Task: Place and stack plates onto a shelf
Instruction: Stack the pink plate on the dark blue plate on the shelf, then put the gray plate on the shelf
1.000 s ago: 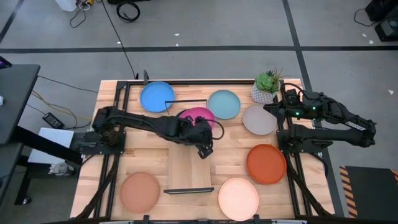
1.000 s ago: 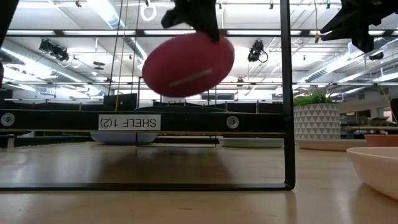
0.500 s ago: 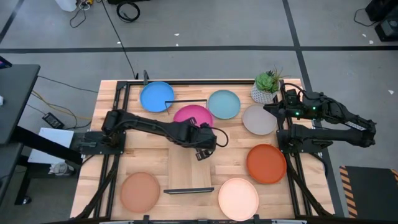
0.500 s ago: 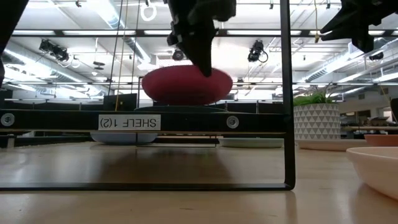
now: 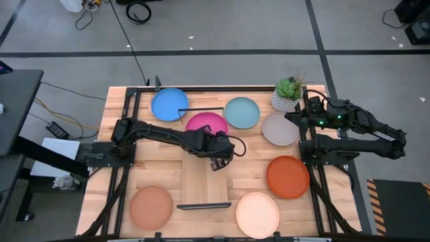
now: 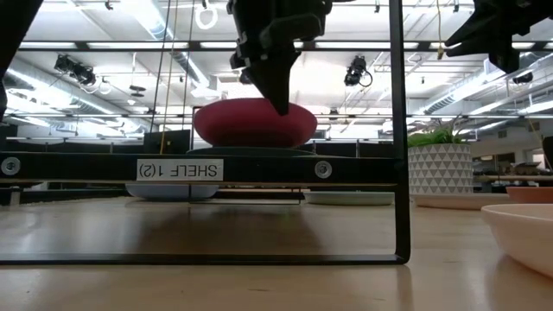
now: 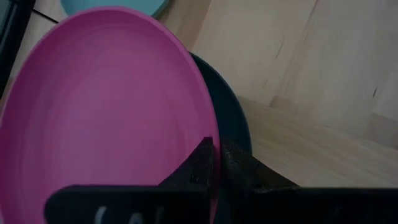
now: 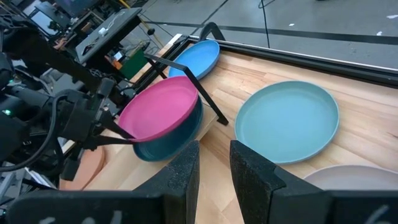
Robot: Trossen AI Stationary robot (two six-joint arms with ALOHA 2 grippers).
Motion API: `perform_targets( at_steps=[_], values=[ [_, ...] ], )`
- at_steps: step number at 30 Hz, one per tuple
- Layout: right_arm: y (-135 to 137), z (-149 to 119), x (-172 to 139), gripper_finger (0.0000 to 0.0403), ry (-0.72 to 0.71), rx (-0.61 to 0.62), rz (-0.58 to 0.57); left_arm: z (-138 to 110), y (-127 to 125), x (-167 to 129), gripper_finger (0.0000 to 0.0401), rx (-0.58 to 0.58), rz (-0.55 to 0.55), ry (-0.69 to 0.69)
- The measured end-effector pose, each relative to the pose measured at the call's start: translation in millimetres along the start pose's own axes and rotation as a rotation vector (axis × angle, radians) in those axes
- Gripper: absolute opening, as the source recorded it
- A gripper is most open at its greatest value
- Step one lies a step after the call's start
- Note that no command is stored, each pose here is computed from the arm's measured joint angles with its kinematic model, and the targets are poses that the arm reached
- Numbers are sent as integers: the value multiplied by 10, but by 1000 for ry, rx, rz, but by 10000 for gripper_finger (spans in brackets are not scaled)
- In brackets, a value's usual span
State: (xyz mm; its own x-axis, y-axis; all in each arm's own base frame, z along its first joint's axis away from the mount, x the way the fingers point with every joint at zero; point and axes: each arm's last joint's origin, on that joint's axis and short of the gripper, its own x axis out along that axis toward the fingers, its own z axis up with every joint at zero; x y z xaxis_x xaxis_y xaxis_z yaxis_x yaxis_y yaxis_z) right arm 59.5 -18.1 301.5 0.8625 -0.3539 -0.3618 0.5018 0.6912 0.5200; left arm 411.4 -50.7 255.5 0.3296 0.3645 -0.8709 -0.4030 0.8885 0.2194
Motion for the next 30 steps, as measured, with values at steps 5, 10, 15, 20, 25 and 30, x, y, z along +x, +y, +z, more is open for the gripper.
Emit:
perform_targets(
  at_steps=[5, 10, 15, 20, 25, 30],
  values=[
    [0, 0, 0, 95, 0, 0, 0, 0, 0, 0, 27, 0, 0, 0],
    [0, 0, 0, 95, 0, 0, 0, 7, 8, 6, 46, -5, -13, 5],
    [0, 0, 0, 95, 0, 0, 0, 6, -3, 5, 91, -8, -41, 14],
    [0, 0, 0, 95, 0, 0, 0, 45, -24, -3, 128, -50, -82, -10],
    [0, 0, 0, 95, 0, 0, 0, 159, -7, -126, 133, -151, -109, -59],
    [0, 0, 0, 95, 0, 0, 0, 337, 86, -309, 124, -260, -121, -136]
  ],
)
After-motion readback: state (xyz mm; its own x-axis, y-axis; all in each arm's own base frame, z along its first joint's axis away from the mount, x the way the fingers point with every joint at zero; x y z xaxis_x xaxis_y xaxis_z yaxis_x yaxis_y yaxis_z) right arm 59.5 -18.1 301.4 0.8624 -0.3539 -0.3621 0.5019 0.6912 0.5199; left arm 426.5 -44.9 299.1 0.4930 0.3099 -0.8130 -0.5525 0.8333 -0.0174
